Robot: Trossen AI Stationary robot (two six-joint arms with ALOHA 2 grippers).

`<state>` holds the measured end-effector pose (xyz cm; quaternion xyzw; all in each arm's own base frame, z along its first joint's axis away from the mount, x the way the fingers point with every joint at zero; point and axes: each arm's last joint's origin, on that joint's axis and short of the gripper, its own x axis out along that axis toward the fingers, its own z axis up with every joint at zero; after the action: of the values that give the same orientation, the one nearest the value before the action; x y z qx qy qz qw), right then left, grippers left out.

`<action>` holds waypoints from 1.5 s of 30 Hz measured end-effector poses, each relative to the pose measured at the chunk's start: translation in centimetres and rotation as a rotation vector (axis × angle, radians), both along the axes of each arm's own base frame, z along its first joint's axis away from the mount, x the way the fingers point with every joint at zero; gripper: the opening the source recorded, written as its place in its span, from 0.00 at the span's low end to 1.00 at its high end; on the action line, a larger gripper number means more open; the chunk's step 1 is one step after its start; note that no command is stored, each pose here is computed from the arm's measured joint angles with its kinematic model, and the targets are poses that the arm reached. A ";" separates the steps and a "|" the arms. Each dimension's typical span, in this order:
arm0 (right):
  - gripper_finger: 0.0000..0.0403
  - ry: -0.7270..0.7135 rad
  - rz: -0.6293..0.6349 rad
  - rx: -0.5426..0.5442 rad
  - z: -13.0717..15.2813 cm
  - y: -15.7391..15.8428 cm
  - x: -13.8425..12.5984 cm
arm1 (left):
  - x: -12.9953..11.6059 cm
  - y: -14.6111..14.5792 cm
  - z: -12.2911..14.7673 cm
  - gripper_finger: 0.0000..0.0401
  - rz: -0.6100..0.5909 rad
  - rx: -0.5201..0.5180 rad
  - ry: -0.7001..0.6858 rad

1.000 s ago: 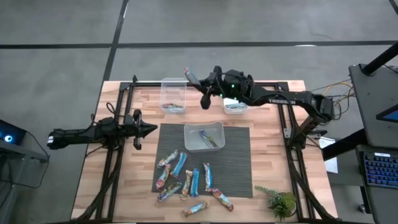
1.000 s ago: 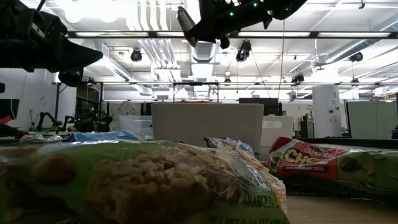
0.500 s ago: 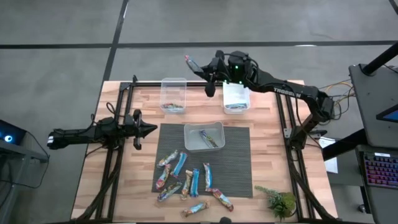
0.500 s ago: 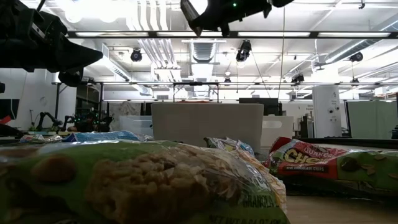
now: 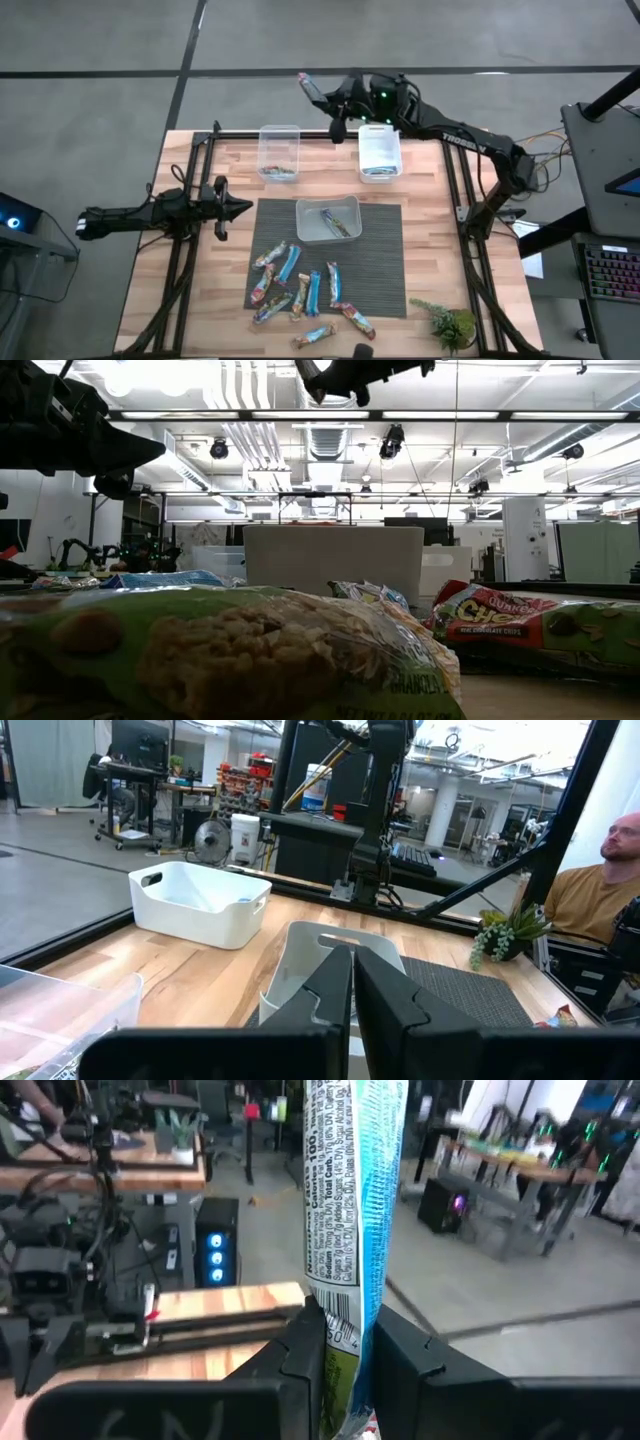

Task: Pick and place Granola Bars by type
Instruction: Put the red granola bar into the transparent bin

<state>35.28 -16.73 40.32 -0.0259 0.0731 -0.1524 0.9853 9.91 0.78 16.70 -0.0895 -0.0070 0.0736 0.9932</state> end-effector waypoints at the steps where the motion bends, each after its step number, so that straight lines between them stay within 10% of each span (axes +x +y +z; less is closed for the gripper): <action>1: 0.13 0.014 -0.001 0.012 0.0 -0.2 0.3 | 0.0 0.0 0.0 0.00 0.000 0.000 0.000; 16: 0.13 0.195 0.006 0.070 0.2 -2.9 6.1 | 0.0 0.0 0.0 0.00 0.000 0.000 0.001; 45: 0.13 0.519 0.082 0.115 -10.0 -5.1 11.7 | 0.0 0.0 0.0 0.00 0.000 0.000 0.001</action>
<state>47.01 -21.87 30.29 -0.0110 0.3306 -0.0963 0.9388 9.92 0.78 16.69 -0.0894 -0.0065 0.0736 0.9933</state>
